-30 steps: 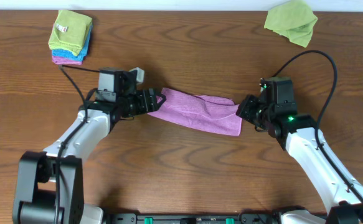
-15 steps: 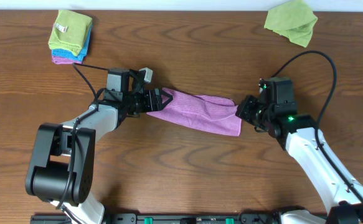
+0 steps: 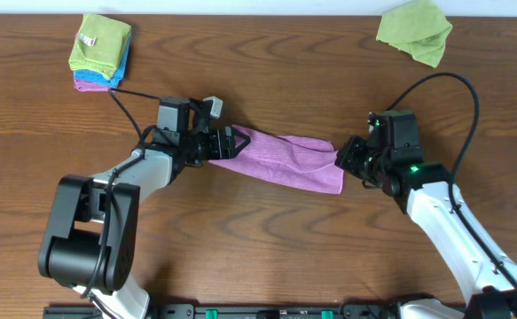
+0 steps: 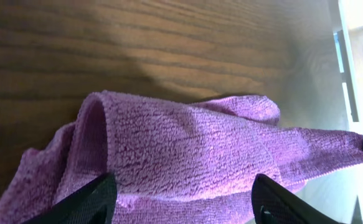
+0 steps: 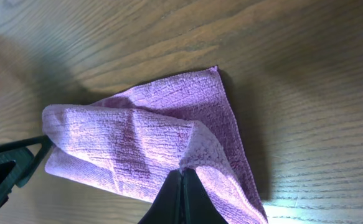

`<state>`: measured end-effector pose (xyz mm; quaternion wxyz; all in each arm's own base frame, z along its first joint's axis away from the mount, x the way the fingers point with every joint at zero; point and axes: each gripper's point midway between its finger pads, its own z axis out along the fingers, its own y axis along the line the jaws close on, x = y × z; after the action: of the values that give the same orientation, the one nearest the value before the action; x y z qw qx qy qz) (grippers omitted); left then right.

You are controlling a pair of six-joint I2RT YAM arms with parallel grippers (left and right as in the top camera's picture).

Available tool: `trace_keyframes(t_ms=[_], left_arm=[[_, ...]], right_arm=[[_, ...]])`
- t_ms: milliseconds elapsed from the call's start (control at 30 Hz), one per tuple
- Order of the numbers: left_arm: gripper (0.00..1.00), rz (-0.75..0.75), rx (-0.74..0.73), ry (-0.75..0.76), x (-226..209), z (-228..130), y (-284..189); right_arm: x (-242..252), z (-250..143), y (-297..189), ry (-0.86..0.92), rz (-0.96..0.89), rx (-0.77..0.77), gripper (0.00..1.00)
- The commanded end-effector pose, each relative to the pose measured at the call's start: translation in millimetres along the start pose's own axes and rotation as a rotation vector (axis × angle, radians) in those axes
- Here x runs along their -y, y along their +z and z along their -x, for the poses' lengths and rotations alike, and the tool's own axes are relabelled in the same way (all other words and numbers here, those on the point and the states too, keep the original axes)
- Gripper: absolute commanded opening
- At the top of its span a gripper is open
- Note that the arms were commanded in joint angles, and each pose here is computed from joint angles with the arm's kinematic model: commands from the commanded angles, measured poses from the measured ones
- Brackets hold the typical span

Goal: Fold the cloth

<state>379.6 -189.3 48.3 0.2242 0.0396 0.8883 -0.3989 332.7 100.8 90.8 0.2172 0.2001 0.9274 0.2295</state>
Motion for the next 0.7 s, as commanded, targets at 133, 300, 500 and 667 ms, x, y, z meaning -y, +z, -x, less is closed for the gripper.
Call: trace_keyframes(t_ms=[133, 300, 500, 667], left_arm=[[0.7, 0.079, 0.037, 0.028, -13.6, 9.1, 2.0], [0.7, 0.087, 0.048, 0.035, -14.4, 11.8, 2.1], [0.69, 0.08, 0.032, 0.045, -12.2, 5.9, 10.5], [0.69, 0.078, 0.017, 0.033, -12.7, 1.4, 13.8]], right_arm=[[-3.9, 4.1, -2.1, 0.004, 0.014, 0.004, 0.02], [-4.3, 3.8, -2.1, 0.004, 0.016, 0.002, 0.02], [-4.5, 3.7, -2.1, 0.004, 0.017, 0.002, 0.02], [-4.9, 3.4, -2.1, 0.004, 0.019, 0.0, 0.02]])
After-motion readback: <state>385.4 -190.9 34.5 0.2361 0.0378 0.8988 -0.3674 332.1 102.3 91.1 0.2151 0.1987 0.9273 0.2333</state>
